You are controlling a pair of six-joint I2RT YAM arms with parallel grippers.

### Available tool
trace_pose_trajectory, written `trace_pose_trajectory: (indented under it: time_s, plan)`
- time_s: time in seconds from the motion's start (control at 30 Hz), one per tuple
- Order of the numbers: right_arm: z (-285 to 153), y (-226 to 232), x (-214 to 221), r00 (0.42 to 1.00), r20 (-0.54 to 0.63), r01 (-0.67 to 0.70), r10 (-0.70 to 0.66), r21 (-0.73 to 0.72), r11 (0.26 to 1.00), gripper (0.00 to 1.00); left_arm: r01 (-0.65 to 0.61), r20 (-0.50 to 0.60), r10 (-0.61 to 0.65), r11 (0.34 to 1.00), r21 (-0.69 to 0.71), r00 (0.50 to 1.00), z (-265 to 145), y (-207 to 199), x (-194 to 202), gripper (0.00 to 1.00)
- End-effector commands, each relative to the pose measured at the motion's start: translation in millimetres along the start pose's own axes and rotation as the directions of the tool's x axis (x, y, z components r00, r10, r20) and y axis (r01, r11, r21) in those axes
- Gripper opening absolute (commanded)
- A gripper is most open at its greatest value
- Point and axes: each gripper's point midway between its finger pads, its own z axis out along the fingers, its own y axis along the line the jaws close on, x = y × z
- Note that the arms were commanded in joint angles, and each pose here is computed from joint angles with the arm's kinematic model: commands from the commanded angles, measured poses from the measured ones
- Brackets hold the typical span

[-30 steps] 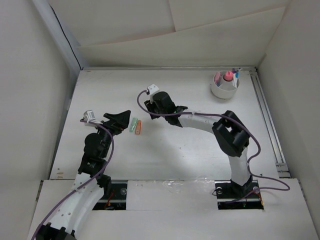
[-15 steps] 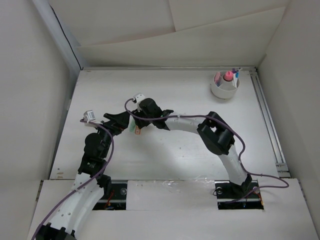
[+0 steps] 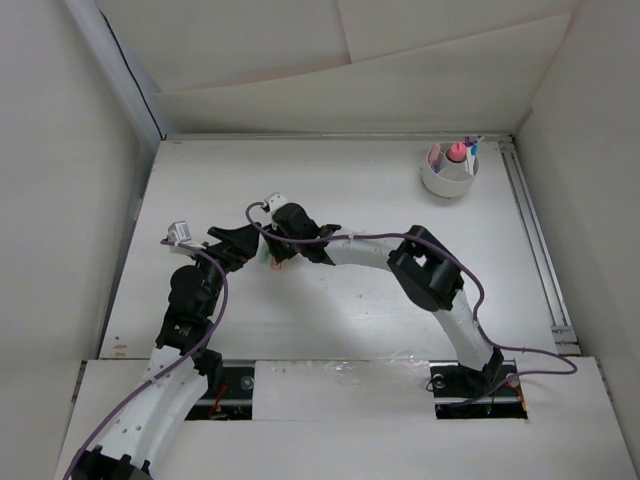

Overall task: Sort the stationery into containers
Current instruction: Move the pen to the center of the board.

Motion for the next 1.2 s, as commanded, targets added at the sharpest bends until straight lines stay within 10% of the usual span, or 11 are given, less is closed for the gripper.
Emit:
trace_pose_trajectory:
  time_s: [0.0, 0.4, 1.17]
  plan:
    - [-2.3, -9.8, -1.7, 1.000, 0.013, -0.008, 0.007, 0.060, 0.998, 0.54, -0.010, 0.049, 0.007, 0.998, 0.055, 0.999, -0.5, -18.8, -16.1, 1.00]
    - [-27.4, -31.0, 4.6, 1.000, -0.012, 0.020, -0.019, 0.159, 0.987, 0.31, -0.010, 0.049, 0.007, 0.998, 0.055, 0.999, -0.6, -20.6, -17.5, 1.00]
    - [-47.5, -68.3, 10.6, 0.997, -0.083, 0.011, 0.004, 0.171, 0.985, 0.53, -0.010, 0.050, 0.007, 0.998, 0.057, 0.999, 0.7, -20.8, -17.6, 1.00]
